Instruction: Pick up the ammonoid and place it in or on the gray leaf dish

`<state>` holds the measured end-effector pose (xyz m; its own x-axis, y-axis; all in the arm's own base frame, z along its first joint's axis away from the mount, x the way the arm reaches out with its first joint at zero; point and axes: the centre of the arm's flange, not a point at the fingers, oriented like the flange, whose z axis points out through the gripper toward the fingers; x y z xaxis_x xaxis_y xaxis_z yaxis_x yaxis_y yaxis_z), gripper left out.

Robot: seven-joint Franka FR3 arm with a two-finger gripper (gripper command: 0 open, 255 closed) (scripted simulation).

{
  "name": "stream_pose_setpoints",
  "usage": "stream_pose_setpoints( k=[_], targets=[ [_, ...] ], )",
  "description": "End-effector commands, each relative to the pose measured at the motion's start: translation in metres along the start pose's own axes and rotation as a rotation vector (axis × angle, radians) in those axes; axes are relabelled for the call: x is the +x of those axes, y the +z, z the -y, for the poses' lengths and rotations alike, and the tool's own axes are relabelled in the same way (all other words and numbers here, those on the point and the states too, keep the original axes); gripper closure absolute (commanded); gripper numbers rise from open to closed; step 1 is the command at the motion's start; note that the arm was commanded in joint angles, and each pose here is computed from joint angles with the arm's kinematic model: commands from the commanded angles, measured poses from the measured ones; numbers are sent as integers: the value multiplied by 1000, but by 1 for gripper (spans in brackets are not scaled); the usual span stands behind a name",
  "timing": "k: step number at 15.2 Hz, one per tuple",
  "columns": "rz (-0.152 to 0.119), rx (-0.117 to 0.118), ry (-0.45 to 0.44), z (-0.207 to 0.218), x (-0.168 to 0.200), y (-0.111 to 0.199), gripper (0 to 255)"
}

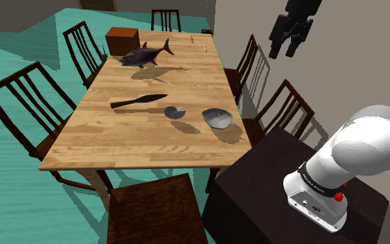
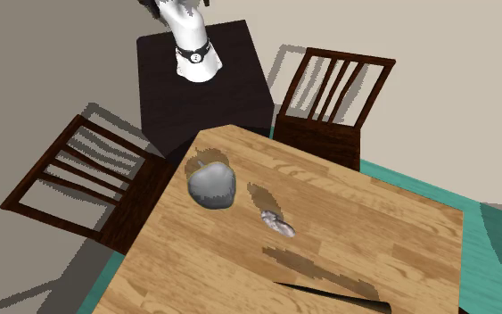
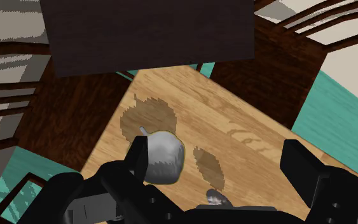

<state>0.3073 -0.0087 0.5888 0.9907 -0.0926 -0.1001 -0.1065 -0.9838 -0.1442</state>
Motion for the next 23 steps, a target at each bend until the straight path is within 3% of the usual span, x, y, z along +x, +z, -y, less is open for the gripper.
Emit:
stream_pose_setpoints(
  k=[1,23],
  targets=[
    [0,0,0,0,0,0,0],
    [-34,86,-130,5,197,209,0]
  ],
)
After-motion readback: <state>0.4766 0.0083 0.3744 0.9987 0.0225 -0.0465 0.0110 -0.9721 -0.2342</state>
